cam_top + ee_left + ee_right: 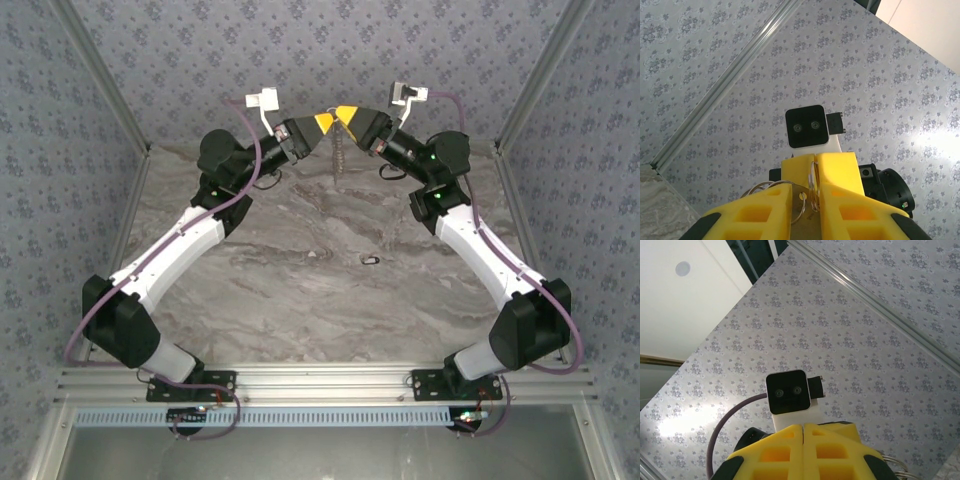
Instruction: Put the keys on the keyring
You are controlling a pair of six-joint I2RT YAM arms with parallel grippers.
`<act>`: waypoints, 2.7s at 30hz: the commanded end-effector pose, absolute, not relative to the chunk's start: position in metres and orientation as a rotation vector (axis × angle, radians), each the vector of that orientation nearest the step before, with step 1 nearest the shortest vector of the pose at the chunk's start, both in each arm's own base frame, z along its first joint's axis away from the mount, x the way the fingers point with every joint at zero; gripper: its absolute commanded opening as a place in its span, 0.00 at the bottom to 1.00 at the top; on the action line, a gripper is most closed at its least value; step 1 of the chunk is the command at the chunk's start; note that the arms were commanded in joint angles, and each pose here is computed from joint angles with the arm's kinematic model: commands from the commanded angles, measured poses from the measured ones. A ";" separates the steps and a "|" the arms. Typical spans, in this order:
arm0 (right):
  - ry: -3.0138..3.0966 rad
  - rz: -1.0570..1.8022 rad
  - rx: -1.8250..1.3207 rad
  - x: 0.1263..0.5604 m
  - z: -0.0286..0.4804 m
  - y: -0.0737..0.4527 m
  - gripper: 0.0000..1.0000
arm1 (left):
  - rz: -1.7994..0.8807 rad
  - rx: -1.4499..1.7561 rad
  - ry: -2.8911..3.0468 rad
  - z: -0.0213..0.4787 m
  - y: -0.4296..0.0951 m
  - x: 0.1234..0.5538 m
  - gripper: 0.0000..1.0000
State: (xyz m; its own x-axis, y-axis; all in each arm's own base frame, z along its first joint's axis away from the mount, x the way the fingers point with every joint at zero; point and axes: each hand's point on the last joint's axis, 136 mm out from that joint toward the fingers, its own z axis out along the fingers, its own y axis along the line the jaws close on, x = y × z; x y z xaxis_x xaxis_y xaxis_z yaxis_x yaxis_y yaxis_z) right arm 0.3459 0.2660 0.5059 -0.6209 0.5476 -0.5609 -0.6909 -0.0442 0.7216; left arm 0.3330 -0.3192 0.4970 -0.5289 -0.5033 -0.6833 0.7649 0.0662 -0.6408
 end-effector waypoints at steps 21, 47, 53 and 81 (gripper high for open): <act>1.387 1.692 -0.079 0.342 0.503 0.226 0.45 | -1.567 0.352 1.295 0.508 -0.315 0.325 0.00; 2.671 0.692 0.185 0.299 0.110 0.153 0.47 | -1.267 0.378 1.483 0.442 -0.284 0.306 0.00; 2.832 0.526 -0.015 0.293 0.076 0.170 0.41 | -1.214 0.335 1.493 0.437 -0.267 0.305 0.00; 2.928 0.240 0.044 0.327 0.042 0.205 0.33 | -1.156 0.289 1.483 0.434 -0.240 0.292 0.00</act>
State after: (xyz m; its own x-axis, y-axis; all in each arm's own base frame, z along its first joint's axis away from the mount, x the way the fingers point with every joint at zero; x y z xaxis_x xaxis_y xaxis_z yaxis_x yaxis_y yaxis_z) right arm 0.3251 0.2050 0.0412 -0.9769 0.0366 -0.2107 -0.0058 0.9803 0.1974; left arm 0.3001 -0.2464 0.4176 -0.3460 -0.4009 -0.8483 0.7026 0.4885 -0.5174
